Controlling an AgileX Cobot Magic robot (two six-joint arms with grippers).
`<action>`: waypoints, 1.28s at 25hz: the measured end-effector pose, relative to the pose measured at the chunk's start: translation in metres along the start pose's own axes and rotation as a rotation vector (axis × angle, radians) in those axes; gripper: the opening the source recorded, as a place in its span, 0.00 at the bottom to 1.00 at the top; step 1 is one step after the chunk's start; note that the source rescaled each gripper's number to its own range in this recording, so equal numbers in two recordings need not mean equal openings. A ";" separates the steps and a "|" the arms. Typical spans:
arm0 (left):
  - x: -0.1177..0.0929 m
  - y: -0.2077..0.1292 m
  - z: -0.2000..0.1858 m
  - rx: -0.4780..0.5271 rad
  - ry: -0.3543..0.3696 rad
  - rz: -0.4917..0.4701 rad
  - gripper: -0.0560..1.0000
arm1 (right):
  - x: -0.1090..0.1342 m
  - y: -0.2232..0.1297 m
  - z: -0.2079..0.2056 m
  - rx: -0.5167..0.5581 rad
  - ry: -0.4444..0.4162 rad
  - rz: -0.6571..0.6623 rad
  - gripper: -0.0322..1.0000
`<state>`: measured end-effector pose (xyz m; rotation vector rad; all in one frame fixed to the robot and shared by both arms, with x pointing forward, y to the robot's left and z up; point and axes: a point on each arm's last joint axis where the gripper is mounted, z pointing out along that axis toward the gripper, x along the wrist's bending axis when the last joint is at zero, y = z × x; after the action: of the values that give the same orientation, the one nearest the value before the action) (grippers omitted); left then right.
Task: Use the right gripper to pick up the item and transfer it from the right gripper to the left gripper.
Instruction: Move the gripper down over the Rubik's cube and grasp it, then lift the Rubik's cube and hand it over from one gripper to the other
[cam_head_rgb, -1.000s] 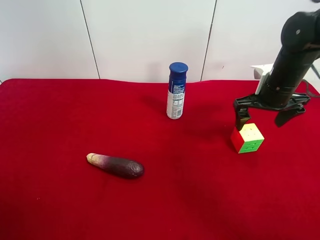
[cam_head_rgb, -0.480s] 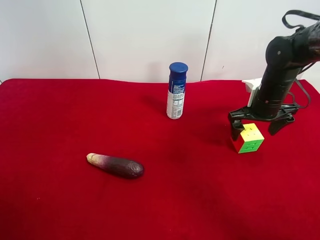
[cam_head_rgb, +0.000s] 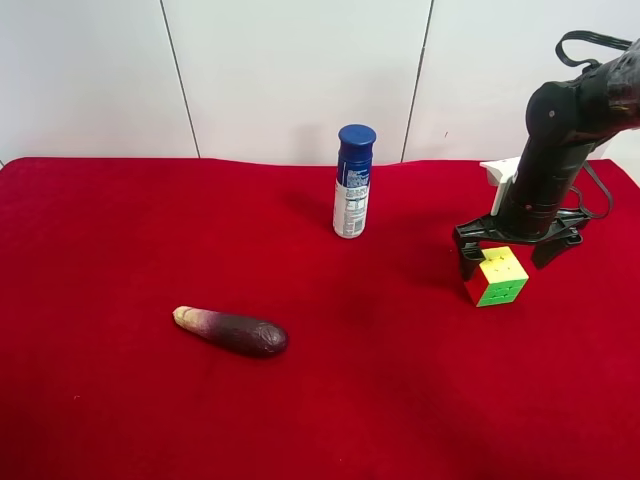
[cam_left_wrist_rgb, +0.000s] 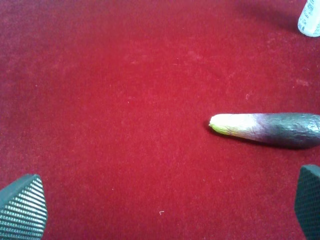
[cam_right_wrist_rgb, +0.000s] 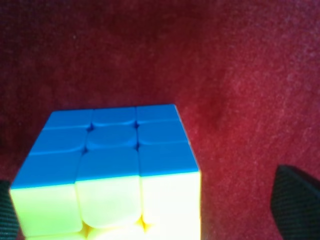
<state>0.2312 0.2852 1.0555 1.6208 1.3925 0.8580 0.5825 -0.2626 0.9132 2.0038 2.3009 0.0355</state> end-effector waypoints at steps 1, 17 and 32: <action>0.000 0.000 0.000 0.000 0.000 0.000 1.00 | 0.000 0.000 0.000 0.000 0.000 0.000 1.00; 0.000 0.000 0.000 0.000 0.000 0.000 1.00 | 0.001 0.000 0.000 0.004 0.006 0.006 0.05; 0.000 0.000 0.000 0.000 0.000 0.000 1.00 | 0.001 0.010 -0.052 0.031 0.038 0.042 0.05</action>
<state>0.2312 0.2852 1.0555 1.6208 1.3925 0.8580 0.5877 -0.2585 0.9658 2.0834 2.2958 0.0412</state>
